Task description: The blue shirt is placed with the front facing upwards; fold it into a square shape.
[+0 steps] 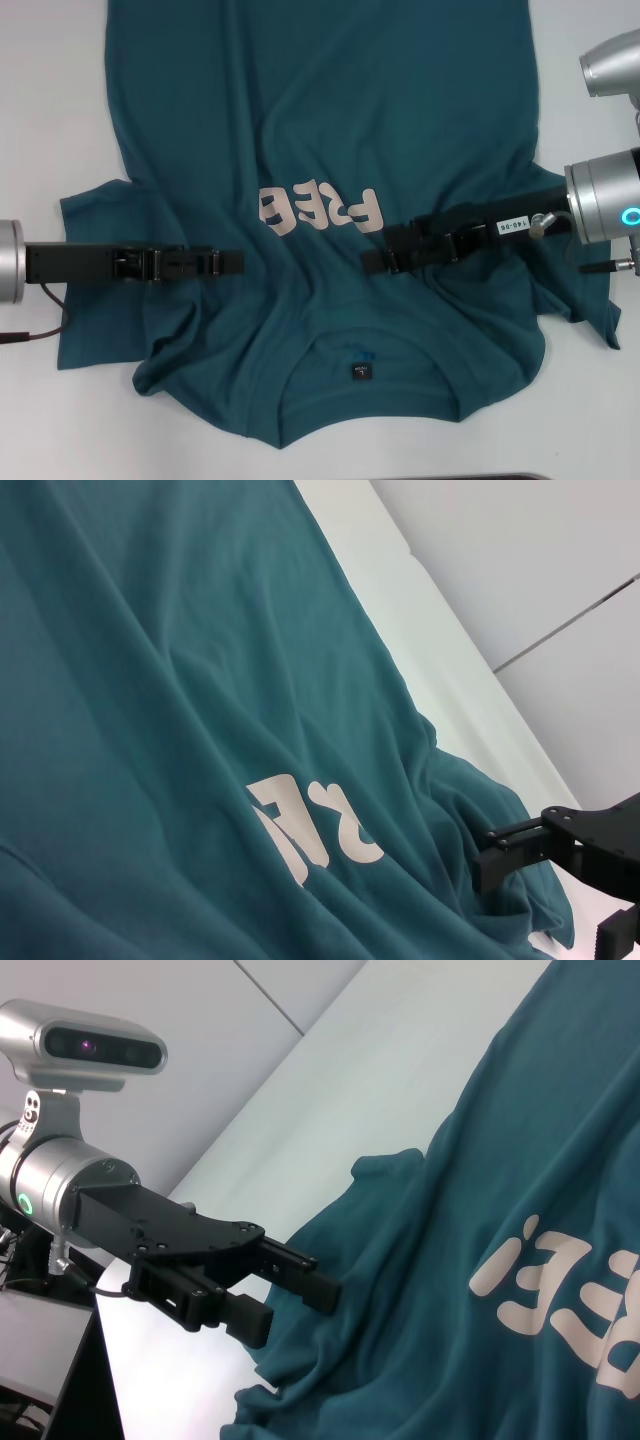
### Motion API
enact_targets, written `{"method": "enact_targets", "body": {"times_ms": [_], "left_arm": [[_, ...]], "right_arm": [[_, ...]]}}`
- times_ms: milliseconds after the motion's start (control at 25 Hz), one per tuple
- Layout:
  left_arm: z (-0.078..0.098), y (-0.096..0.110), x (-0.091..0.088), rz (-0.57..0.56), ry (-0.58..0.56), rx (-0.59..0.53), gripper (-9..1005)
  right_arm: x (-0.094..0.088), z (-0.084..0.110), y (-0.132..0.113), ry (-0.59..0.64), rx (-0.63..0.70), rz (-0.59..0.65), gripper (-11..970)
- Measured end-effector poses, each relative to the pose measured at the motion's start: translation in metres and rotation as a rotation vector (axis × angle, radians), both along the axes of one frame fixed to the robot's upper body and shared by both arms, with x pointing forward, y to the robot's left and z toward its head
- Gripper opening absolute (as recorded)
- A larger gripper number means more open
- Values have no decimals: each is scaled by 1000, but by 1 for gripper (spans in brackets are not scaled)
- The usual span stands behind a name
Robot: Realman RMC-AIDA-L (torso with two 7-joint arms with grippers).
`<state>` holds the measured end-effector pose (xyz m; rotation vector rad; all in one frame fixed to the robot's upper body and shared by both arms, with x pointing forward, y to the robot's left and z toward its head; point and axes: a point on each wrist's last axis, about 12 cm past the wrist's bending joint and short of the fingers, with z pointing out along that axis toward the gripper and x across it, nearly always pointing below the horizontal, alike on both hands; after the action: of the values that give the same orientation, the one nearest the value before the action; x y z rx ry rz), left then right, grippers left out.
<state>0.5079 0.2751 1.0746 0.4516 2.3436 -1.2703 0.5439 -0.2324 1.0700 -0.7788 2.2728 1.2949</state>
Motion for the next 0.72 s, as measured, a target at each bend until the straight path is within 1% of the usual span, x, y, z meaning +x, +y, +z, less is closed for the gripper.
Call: {"method": "enact_targets", "body": {"times_ms": [200, 320, 440, 480, 520, 640, 720], "left_arm": [[2, 2, 0, 10, -4, -14, 725], [6, 10, 1, 56, 19, -43, 726], [11, 26, 0, 144, 85, -82, 726], [14, 38, -1, 201, 126, -112, 726], [16, 44, -3, 234, 146, -129, 726], [20, 66, -11, 340, 215, -198, 725], [20, 76, -16, 383, 236, -208, 725]], "right_arm": [[0, 0, 0, 0, 0, 0, 909], [0, 0, 0, -2, -1, 0, 909], [0, 0, 0, -2, -1, 0, 908], [0, 0, 0, -2, 0, -1, 908], [0, 1, 0, -2, 0, -2, 907], [1, 1, -1, -3, 4, -9, 907], [1, 1, -1, -3, 5, -10, 906]]}}
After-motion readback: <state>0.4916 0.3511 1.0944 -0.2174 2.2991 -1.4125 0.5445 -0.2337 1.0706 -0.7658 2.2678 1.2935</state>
